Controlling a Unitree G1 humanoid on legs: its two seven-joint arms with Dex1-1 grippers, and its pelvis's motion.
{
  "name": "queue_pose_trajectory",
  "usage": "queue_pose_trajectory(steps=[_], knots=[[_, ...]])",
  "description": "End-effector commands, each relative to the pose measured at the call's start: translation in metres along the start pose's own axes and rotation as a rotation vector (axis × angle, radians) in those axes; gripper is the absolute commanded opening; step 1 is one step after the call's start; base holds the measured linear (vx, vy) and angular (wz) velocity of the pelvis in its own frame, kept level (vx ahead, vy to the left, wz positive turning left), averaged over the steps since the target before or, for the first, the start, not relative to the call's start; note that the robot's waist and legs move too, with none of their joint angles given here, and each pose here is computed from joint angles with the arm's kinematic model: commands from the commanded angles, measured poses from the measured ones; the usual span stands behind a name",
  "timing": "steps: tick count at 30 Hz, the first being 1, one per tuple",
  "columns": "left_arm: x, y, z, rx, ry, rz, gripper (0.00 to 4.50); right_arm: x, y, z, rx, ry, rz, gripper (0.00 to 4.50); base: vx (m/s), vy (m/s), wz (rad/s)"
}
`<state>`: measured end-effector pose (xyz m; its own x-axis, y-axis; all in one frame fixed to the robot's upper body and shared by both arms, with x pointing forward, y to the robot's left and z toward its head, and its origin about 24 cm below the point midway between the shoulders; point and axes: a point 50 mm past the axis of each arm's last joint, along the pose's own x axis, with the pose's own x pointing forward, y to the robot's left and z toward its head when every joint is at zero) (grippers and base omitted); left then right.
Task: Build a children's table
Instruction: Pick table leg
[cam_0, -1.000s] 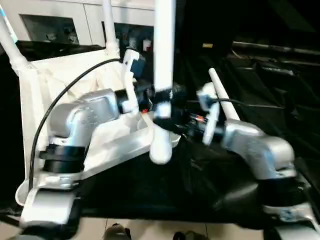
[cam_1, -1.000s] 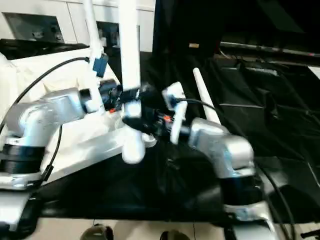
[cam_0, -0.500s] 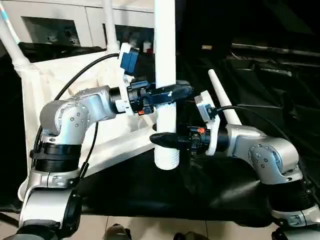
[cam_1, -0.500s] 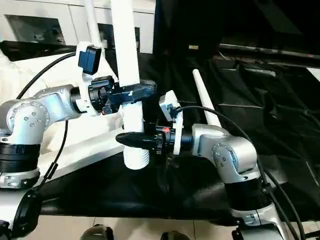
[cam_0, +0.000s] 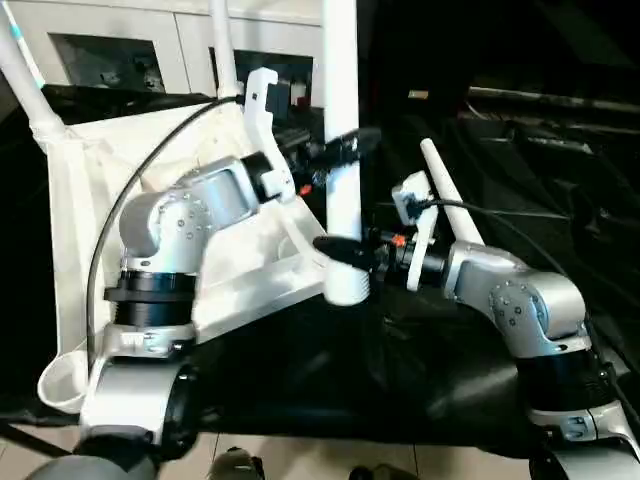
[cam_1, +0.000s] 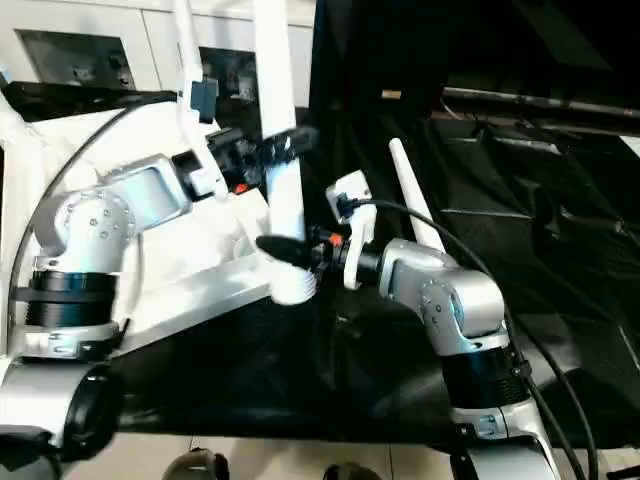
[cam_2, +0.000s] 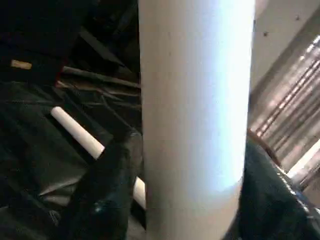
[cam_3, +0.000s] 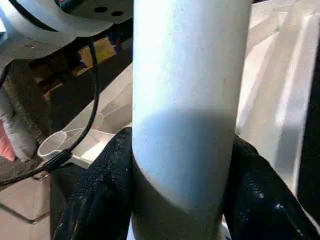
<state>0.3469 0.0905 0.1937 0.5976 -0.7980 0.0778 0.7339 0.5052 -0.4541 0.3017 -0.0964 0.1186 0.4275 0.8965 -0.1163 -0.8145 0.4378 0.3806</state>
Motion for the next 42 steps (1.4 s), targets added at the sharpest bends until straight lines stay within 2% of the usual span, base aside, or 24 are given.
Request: queue_pose_trajectory(steps=[1, 9, 10, 12, 15, 26, 35, 42], knots=[[-0.001, 0.004, 0.0, -0.005, -0.008, 0.047, 2.43, 0.002, 0.005, 0.015, -0.063, -0.053, 0.026, 1.9, 0.0, 0.0, 0.0], [0.001, 0.0, -0.001, -0.015, -0.025, 0.069, 1.86, 0.006, 0.004, 0.022, -0.062, -0.086, 0.023, 1.89, 0.0, 0.0, 0.0], [0.001, 0.0, -0.001, -0.015, -0.025, 0.069, 1.83, 0.006, 0.005, 0.022, -0.06, -0.087, 0.026, 2.24, 0.0, 0.0, 0.0], [0.001, 0.001, 0.0, -0.017, -0.02, 0.071, 1.83, 0.006, 0.006, 0.022, -0.053, -0.066, 0.061, 2.59, 0.0, 0.0, 0.0], [0.0, 0.0, 0.0, -0.011, -0.011, 0.064, 1.82, 0.005, 0.004, 0.021, -0.065, -0.037, 0.031, 2.73, 0.0, 0.0, 0.0], [0.002, -0.01, -0.001, 0.02, 0.052, -0.047, 1.82, -0.007, -0.002, 0.017, -0.014, 0.078, 0.113, 2.75, 0.0, 0.0, 0.0], [0.005, -0.022, -0.004, 0.027, 0.096, -0.141, 1.82, -0.006, -0.002, 0.011, 0.037, 0.119, 0.137, 2.75, 0.0, 0.0, 0.0], [0.005, -0.023, -0.005, 0.034, 0.101, -0.153, 1.82, -0.005, -0.004, 0.009, 0.096, 0.127, 0.126, 2.75, 0.0, 0.0, 0.0]])
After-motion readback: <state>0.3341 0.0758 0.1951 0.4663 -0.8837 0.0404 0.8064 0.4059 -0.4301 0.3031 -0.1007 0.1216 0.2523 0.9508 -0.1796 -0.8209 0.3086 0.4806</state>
